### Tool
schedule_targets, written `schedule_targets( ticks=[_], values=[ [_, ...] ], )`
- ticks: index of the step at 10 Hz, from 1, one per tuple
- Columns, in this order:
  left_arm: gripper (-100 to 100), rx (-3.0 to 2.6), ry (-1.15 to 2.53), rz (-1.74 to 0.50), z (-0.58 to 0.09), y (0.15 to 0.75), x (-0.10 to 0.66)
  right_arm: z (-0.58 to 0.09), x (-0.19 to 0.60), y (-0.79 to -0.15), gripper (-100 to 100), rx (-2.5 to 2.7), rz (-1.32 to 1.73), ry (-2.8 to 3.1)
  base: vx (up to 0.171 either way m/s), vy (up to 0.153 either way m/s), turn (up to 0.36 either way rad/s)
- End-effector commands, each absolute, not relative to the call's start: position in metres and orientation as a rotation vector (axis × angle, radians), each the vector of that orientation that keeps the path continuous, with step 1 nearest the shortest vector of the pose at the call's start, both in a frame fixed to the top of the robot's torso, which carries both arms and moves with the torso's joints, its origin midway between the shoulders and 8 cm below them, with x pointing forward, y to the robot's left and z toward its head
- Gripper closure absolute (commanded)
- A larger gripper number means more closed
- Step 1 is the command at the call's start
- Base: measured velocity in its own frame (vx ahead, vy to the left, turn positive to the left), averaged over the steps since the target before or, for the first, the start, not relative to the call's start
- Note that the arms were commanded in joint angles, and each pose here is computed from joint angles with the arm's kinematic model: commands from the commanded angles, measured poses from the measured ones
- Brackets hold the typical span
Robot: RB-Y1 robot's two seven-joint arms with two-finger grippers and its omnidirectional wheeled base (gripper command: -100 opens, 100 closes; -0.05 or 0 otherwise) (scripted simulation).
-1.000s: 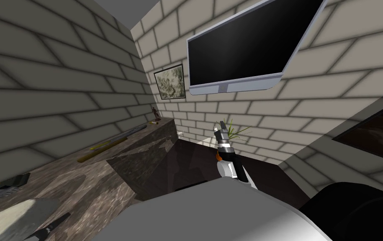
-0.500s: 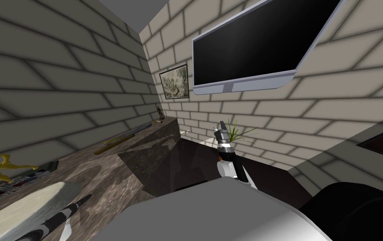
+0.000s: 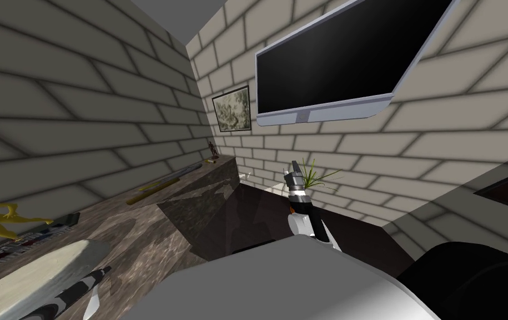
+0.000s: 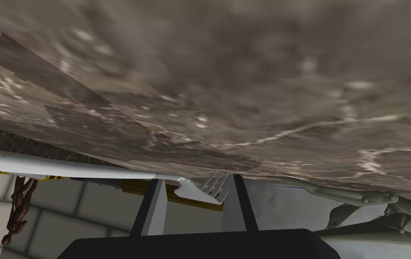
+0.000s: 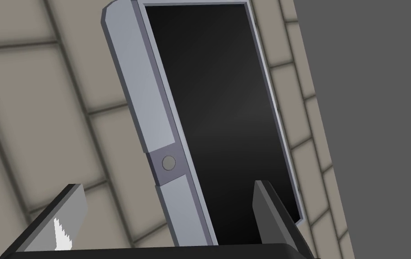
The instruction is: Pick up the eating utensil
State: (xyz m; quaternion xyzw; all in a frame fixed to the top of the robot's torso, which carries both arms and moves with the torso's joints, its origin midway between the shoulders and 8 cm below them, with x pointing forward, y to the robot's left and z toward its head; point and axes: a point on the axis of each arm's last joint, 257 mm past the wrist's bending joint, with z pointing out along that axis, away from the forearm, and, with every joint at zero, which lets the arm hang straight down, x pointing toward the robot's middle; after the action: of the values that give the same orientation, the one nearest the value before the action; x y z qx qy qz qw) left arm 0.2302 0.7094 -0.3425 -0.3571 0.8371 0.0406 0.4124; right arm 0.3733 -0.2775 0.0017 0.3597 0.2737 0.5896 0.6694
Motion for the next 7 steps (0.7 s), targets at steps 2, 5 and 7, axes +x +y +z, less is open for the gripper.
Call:
schedule_targets(
  ticks=[2,5,7],
  values=[
    [0,-0.898,2.105,0.102,-0.342,0.709,0.23,0.002,0.373,-0.278,0,0.811,1.329,0.617,0.0,0.0,0.0],
    [100,-0.935,2.095,0.112,-0.341,0.721,0.191,0.002,0.373,-0.277,0,0.811,1.329,0.617,0.022,-0.036,-0.135],
    [100,-0.958,2.085,0.123,-0.338,0.73,0.167,0.002,0.373,-0.277,0,0.811,1.329,0.617,0.023,-0.038,-0.11]
  ],
)
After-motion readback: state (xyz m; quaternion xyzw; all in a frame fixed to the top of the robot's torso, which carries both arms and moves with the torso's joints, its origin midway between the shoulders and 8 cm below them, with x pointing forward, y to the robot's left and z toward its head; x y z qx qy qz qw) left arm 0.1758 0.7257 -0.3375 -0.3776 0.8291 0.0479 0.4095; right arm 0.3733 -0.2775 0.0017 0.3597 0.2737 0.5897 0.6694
